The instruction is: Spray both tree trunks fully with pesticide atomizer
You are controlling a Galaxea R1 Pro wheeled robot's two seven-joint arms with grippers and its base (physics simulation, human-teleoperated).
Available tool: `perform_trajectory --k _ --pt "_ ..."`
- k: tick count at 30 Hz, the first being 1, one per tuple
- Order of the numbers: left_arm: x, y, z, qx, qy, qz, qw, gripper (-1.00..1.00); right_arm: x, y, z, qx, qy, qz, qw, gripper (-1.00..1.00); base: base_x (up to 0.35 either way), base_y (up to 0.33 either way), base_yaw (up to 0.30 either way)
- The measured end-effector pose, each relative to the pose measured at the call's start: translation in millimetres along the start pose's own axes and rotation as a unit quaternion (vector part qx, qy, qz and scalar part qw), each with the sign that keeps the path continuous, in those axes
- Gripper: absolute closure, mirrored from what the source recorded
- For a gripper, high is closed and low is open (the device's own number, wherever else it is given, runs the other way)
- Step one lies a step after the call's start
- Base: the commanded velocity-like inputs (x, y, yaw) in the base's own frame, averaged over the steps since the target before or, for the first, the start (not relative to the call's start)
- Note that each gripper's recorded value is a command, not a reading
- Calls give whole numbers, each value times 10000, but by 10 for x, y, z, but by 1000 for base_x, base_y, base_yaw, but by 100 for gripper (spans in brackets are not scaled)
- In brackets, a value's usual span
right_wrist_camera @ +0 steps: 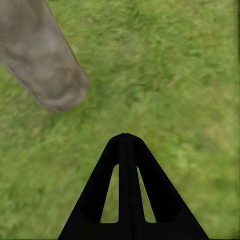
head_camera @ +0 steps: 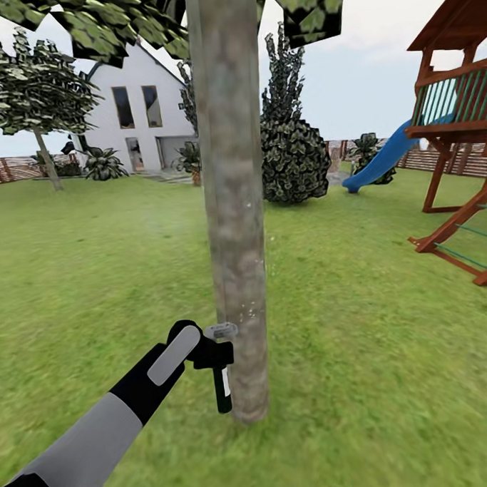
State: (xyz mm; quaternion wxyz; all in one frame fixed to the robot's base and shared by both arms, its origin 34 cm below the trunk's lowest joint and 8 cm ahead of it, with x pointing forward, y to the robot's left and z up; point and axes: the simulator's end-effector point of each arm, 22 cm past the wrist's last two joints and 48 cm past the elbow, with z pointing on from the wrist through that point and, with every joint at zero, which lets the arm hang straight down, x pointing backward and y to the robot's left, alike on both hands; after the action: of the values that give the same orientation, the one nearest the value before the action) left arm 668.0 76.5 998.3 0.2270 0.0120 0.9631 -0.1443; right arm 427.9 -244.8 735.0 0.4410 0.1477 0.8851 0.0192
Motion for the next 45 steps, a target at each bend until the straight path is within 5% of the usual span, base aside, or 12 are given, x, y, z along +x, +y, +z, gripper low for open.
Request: perform_trajectory --k 30,39,45 --pt "-32 -17 -6 19 -79 -44 10000 100 0 0 0 0 0 0 10000 100 0 350 -244" --pt "-81 39 17 -30 -191 -230 9995 100 2 15 -1 -11 1 -3 10000 100 -3 59 -21" --pt "-318 60 -158 -221 -253 11 9994 100 5 17 -1 -15 6 -7 10000 100 0 0 0"
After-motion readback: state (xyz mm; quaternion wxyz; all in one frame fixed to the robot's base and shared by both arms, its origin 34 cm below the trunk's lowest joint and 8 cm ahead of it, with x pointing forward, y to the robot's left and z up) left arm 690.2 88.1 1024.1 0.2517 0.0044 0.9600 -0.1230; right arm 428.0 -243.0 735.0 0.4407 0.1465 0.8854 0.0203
